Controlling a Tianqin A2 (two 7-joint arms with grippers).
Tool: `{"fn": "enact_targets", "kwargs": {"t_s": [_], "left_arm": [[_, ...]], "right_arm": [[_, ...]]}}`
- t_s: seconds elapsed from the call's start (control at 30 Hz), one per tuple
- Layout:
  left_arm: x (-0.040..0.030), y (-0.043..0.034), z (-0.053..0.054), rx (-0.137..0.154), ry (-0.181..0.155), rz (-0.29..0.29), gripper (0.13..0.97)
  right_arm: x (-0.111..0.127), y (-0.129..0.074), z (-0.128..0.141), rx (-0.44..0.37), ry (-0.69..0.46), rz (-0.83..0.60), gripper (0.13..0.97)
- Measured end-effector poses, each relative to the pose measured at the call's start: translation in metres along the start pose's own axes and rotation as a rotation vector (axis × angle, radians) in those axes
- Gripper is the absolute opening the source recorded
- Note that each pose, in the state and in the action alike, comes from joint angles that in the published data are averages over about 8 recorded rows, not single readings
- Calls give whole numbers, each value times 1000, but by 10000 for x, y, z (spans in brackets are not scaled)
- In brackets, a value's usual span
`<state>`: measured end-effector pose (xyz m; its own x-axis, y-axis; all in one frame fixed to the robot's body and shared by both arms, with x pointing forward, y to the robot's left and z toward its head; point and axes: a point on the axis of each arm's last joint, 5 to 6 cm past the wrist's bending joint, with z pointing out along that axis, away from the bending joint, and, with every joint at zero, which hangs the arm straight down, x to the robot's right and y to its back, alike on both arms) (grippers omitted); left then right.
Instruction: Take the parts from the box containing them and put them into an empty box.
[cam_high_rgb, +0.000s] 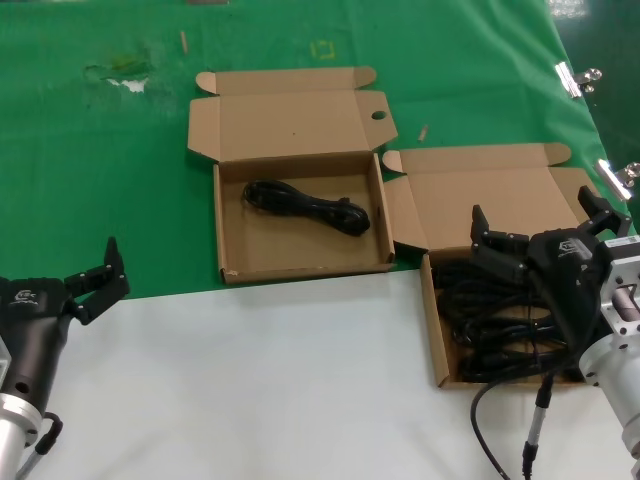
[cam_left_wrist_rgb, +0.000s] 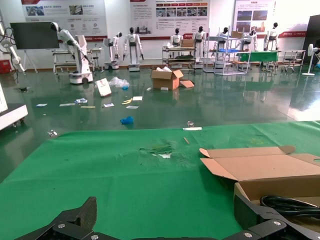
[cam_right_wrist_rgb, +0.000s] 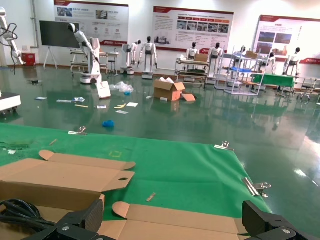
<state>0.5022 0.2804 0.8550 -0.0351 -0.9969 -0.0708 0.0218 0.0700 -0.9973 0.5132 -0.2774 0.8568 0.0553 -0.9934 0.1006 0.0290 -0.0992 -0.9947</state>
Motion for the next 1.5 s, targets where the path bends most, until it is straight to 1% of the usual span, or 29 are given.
{"fn": "enact_targets", "kwargs": {"t_s": [1.5], "left_arm": [[0, 0, 0, 0, 0, 0, 966]], "right_arm": [[0, 0, 0, 0, 0, 0, 966]]}}
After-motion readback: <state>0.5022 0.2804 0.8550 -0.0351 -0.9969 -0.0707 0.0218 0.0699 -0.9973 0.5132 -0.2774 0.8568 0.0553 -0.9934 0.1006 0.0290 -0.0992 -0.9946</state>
